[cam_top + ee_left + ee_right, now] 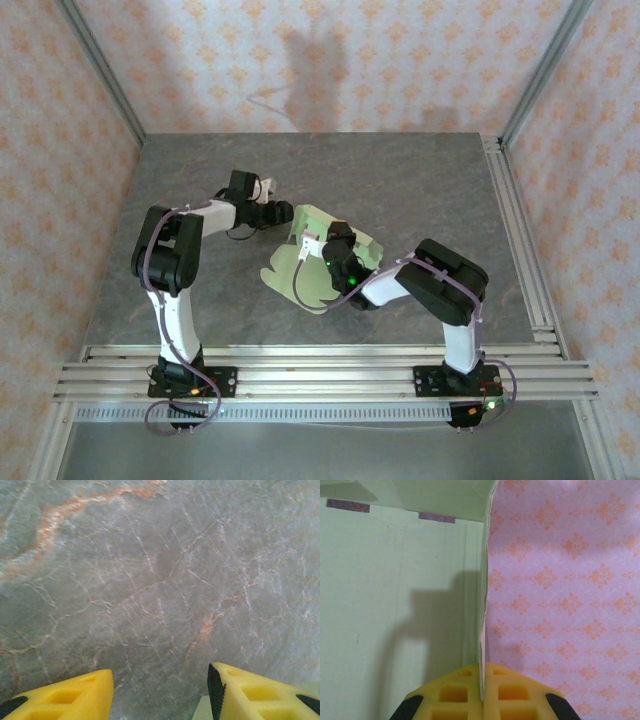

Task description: Fold the paper box

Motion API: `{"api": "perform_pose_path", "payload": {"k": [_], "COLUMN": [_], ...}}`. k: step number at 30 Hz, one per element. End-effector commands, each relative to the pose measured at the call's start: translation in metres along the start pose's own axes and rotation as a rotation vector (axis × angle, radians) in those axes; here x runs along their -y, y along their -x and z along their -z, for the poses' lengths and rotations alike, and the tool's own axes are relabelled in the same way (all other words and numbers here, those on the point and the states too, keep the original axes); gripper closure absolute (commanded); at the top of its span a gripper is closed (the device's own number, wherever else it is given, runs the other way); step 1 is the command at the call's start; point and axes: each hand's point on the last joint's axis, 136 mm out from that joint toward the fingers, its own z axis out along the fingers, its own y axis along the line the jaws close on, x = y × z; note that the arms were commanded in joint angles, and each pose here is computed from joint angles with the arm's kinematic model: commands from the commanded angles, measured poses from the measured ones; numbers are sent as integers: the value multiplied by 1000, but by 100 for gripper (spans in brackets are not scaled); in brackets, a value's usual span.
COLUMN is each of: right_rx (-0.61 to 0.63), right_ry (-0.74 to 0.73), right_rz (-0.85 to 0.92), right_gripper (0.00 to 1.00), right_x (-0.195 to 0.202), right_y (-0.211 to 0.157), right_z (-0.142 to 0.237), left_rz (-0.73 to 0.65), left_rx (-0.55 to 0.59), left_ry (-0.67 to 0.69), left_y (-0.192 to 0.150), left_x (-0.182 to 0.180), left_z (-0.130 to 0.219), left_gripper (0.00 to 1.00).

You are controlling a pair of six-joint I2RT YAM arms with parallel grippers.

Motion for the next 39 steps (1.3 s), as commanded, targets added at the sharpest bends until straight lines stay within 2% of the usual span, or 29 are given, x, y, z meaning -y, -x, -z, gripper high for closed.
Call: {"api": "perform_pose_path", "payload": {"k": [1, 9, 22, 39], "right_rx": [-23, -27, -28, -25], "right_ry": [9, 19, 42, 83], "right_rz": [-3, -7, -18, -15], "right_gripper": [100, 100, 100, 100], "right_x": [-6, -7, -10, -14], "right_y": [-2, -1, 1, 3], "right_z": [0, -2, -3, -3], "left_rz": [-86, -133, -223, -302], "left_rx": [103, 115, 191, 161], "left_ry": [-95, -143, -178, -188], "left_y": [16, 4, -1, -23], "left_x": [33, 40, 55, 53], "left_z": [10, 6, 30, 35], "left_gripper": [46, 46, 46, 42]}}
